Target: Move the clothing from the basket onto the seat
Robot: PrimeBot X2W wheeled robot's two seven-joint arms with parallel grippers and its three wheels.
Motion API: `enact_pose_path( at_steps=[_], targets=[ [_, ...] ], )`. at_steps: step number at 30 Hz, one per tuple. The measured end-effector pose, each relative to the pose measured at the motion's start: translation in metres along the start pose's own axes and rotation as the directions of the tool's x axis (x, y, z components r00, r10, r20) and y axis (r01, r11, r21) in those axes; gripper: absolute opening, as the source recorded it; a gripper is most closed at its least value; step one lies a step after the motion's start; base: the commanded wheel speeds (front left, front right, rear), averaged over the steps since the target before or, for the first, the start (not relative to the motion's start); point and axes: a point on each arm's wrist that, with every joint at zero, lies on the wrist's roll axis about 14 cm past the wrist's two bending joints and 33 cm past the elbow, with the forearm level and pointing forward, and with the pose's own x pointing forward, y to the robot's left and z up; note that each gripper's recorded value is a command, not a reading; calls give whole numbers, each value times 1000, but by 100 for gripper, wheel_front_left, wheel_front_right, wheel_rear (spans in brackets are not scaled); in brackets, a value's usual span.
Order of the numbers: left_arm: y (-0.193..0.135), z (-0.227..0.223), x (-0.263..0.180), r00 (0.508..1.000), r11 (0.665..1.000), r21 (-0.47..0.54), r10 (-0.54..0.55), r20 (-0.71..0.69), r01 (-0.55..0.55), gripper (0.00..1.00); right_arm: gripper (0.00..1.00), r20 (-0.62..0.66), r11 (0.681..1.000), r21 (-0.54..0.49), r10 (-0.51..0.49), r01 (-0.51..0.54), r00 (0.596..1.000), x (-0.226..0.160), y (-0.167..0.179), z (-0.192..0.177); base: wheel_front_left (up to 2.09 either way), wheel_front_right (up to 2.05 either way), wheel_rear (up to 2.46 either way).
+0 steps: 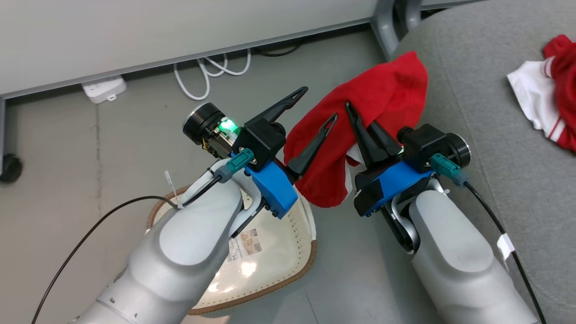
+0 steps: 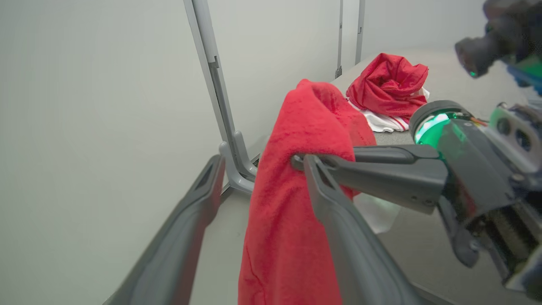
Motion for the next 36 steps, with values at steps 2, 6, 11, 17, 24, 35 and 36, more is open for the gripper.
enact_pose_path(
  at_steps=[2,6,11,17,24,35,36],
  targets=[
    [-8,-2,6,1000,1000,-7,-25,3,25,100,0,5,999,0,-37,37,999,-5,-13,2,0,0,0],
    [-20,-4,14,998,998,-14,-64,8,64,100,0,13,996,-6,-94,94,996,-13,-33,5,0,0,0],
    [-48,-8,30,989,988,-28,-148,19,149,100,0,27,976,-8,-217,218,976,-37,-74,10,0,0,0],
    [-78,-10,42,972,971,-42,-234,34,235,100,0,34,945,-13,-327,328,944,-65,-107,13,0,0,0],
    [-104,-17,49,950,949,-63,-308,40,310,100,0,21,896,-33,-442,442,897,-101,-139,7,0,0,0],
    [-131,-33,52,923,918,-98,-385,27,385,100,0,-20,832,-47,-554,553,832,-146,-164,-8,0,0,0],
    [-132,-34,53,921,916,-100,-389,28,389,100,0,-25,829,-46,-559,558,829,-149,-165,-10,0,0,0]
  ],
)
